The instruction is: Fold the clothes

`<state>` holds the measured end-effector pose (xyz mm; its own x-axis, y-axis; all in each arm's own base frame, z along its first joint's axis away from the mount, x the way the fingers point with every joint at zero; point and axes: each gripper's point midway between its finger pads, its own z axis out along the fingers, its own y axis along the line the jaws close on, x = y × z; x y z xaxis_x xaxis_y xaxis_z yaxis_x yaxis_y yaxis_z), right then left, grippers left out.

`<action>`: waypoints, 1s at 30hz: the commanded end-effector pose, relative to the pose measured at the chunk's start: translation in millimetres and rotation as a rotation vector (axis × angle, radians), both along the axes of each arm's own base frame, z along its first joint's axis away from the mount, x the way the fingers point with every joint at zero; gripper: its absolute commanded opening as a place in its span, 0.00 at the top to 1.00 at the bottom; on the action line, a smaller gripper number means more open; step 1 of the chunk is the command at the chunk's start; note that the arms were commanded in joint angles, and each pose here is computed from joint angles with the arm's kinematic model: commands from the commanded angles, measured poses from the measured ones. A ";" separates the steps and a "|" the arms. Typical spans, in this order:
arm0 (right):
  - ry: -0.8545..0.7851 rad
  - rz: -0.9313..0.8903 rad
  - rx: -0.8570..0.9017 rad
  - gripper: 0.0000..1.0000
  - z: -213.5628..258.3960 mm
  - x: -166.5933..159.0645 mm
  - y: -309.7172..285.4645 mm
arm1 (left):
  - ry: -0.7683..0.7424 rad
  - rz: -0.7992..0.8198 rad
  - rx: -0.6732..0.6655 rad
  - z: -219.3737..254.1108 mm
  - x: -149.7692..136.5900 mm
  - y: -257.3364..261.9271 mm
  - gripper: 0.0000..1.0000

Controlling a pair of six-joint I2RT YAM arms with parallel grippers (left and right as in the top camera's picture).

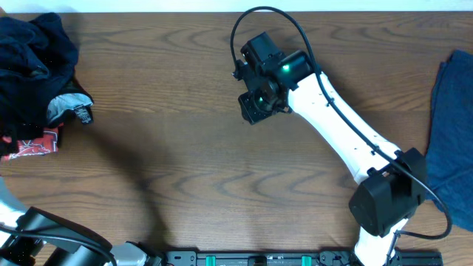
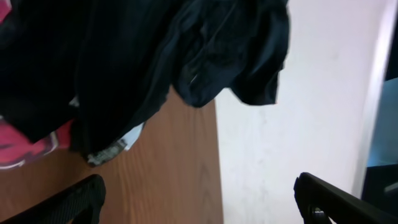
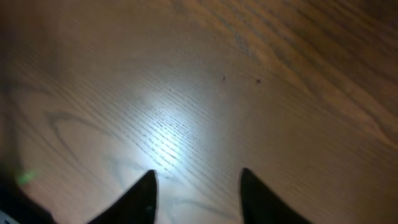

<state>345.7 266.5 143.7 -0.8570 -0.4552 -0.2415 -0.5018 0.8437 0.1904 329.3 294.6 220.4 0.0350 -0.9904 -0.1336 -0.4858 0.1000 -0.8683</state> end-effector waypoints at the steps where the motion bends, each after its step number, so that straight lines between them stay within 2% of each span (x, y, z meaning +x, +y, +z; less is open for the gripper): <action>1: 0.065 0.054 -0.071 0.58 -32.3 -5.9 4.0 | -0.013 -0.043 0.074 11.5 1.0 -2.3 0.02; 4: 0.109 0.077 -0.107 0.56 -51.1 -14.5 9.4 | -0.018 -0.042 0.080 12.9 1.6 -1.3 0.02; 5: 0.109 0.082 -0.108 0.54 -52.3 -15.3 11.5 | -0.021 -0.043 0.085 13.8 2.2 -1.0 0.02; 7: 0.094 0.101 -0.100 0.42 -51.9 -15.5 18.9 | -0.036 -0.048 0.102 17.9 5.9 -0.8 0.02; 8: 0.085 0.106 -0.093 0.43 -49.6 -15.0 22.5 | -0.047 -0.055 0.116 20.8 8.8 -1.4 0.02; 9: 0.075 0.110 -0.087 0.48 -46.0 -14.0 25.8 | -0.060 -0.065 0.135 24.5 13.1 -2.5 0.02; 12: 0.053 0.118 -0.068 0.80 -35.4 -11.3 32.9 | -0.119 -0.097 0.191 40.8 30.8 -9.1 0.02; 13: 0.050 0.119 -0.064 0.86 -32.2 -11.1 34.2 | -0.140 -0.110 0.209 46.3 37.2 -12.7 0.01; 14: 0.047 0.122 -0.063 0.87 -28.5 -11.5 35.4 | -0.168 -0.129 0.235 54.0 46.2 -18.4 0.03; 15: 0.049 0.124 -0.063 0.87 -26.0 -12.4 35.8 | -0.196 -0.156 0.268 61.8 56.1 -26.2 0.11; 16: 0.053 0.127 -0.062 0.87 -23.7 -14.2 36.4 | -0.215 -0.174 0.291 67.1 63.6 -32.6 0.13; 22: 0.095 0.144 -0.083 0.89 -16.6 -29.1 34.9 | -0.271 -0.305 0.406 87.9 110.0 -82.6 0.71; 25: 0.138 0.157 -0.080 0.93 -14.6 -40.7 35.6 | -0.281 -0.367 0.432 90.4 128.6 -99.4 0.80; 30: 0.201 0.172 -0.071 0.98 -13.8 -56.8 36.6 | -0.248 -0.416 0.373 77.2 148.5 -98.9 0.80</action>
